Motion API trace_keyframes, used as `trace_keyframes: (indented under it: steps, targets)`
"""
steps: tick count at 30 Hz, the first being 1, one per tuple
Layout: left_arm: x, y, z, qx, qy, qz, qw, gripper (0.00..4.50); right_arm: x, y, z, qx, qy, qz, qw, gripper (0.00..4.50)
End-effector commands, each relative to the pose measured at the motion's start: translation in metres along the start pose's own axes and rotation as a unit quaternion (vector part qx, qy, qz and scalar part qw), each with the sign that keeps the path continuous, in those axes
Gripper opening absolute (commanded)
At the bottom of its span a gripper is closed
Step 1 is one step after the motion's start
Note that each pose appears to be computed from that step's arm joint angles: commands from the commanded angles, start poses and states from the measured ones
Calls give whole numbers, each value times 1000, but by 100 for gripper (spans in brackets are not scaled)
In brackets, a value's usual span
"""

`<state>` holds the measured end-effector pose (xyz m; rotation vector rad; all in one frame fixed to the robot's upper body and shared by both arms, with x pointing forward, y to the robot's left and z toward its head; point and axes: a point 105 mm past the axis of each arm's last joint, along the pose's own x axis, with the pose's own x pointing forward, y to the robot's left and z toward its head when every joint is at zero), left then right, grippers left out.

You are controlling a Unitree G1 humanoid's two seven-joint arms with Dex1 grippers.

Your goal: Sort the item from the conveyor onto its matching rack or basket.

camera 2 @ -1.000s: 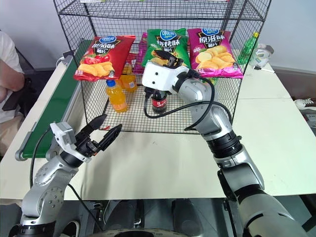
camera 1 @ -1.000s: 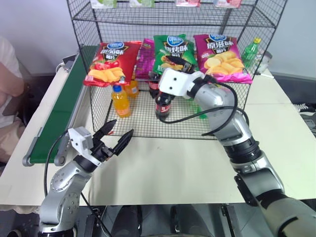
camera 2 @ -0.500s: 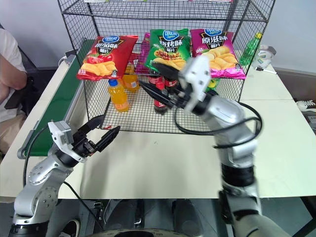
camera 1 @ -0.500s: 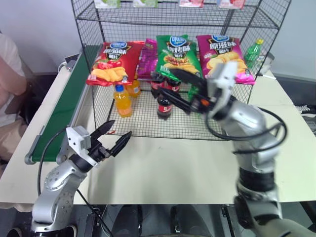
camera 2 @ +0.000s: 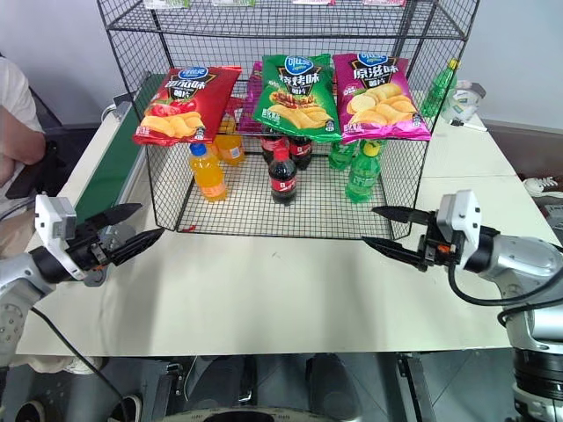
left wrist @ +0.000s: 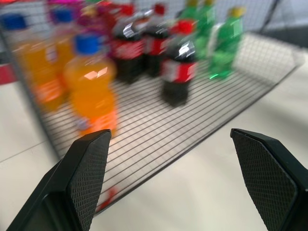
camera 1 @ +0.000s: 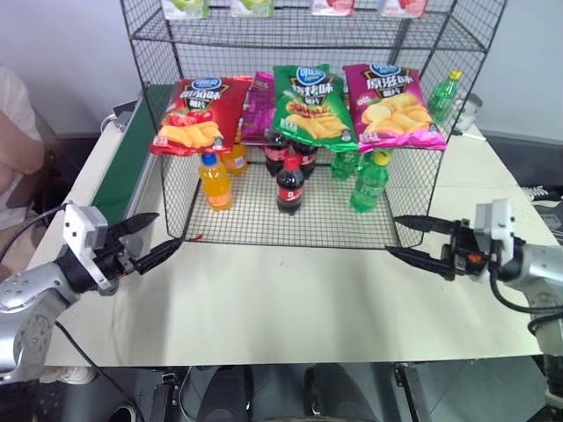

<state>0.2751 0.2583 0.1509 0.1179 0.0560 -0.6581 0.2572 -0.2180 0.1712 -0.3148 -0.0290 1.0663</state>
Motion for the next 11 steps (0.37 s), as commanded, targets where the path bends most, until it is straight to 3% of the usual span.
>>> trace_keyframes:
  steps: [1,3,5,11]
  targets:
    - [-6,8,10,25,-7,12,1000,425,-16,-16,9,-31,3,-35,999,309]
    - [-8,10,10,29,-4,14,999,425,-19,-15,9,-13,-1,-31,999,356]
    - [-10,13,11,39,-4,23,999,425,-20,-12,4,-14,7,-27,1000,445]
    - [-14,18,12,67,0,29,997,425,-20,-10,2,-20,9,-27,999,445]
